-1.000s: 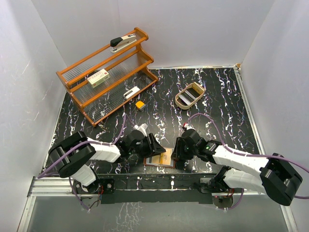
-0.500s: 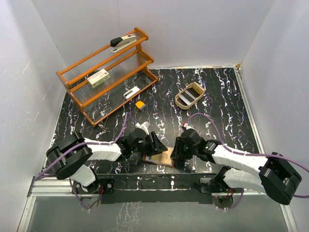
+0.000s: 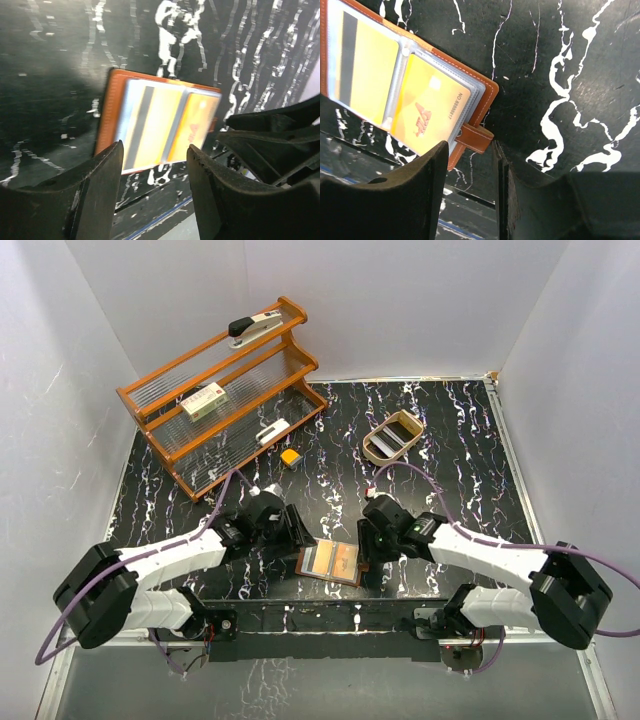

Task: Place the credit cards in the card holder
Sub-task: Insert the credit card into the card holder, then close the card holder at the center of the board.

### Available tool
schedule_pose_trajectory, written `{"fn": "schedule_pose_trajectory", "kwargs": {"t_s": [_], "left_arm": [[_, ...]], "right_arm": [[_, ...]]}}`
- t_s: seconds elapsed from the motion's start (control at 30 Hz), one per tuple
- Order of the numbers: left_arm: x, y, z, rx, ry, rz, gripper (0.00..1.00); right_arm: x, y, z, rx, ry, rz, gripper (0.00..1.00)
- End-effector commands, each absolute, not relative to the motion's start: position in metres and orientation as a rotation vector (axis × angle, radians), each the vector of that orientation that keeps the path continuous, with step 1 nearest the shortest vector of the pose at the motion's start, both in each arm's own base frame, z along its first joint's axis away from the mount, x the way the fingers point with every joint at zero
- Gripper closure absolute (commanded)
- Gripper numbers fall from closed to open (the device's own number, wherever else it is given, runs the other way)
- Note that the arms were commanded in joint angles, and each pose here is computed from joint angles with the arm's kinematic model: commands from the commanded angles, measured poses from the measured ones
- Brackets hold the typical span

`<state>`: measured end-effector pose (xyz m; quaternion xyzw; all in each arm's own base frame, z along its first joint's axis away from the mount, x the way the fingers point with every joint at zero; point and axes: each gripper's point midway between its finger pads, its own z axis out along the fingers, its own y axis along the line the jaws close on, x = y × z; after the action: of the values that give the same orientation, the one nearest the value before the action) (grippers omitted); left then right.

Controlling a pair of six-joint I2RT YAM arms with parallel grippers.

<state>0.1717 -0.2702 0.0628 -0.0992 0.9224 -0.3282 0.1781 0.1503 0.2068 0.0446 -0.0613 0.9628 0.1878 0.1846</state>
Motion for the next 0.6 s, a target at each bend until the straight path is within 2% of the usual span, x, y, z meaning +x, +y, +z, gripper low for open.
{"fn": "schedule_pose_trajectory", "kwargs": {"t_s": [0.0,0.13,0.27,0.4,0.5,0.57], "left_arm": [[0.155,-0.244,0.050,-0.259,2.741,-0.875,0.47],[0.154,-0.245,0.050,-0.259,2.763,-0.916,0.47],[0.151,-0.250,0.041,-0.251,2.804,-0.939,0.49],[0.147,-0.252,0.030,-0.256,2.843,-0.950,0.50],[0.146,-0.252,0.027,-0.264,2.844,-0.957,0.50],[0.147,-0.251,0.027,-0.270,2.839,-0.950,0.50]], "right_arm": [[0.166,0.209,0.058,-0.414,2.642,0.440,0.62],[0.178,0.245,0.090,-0.638,2.507,0.611,0.61],[0.196,0.244,0.100,-0.766,2.472,0.487,0.60],[0.210,0.258,0.122,-0.940,2.331,0.499,0.60],[0.241,0.240,0.132,-0.674,2.397,0.283,0.64],[0.243,0.239,0.134,-0.485,2.479,0.281,0.65]]}}
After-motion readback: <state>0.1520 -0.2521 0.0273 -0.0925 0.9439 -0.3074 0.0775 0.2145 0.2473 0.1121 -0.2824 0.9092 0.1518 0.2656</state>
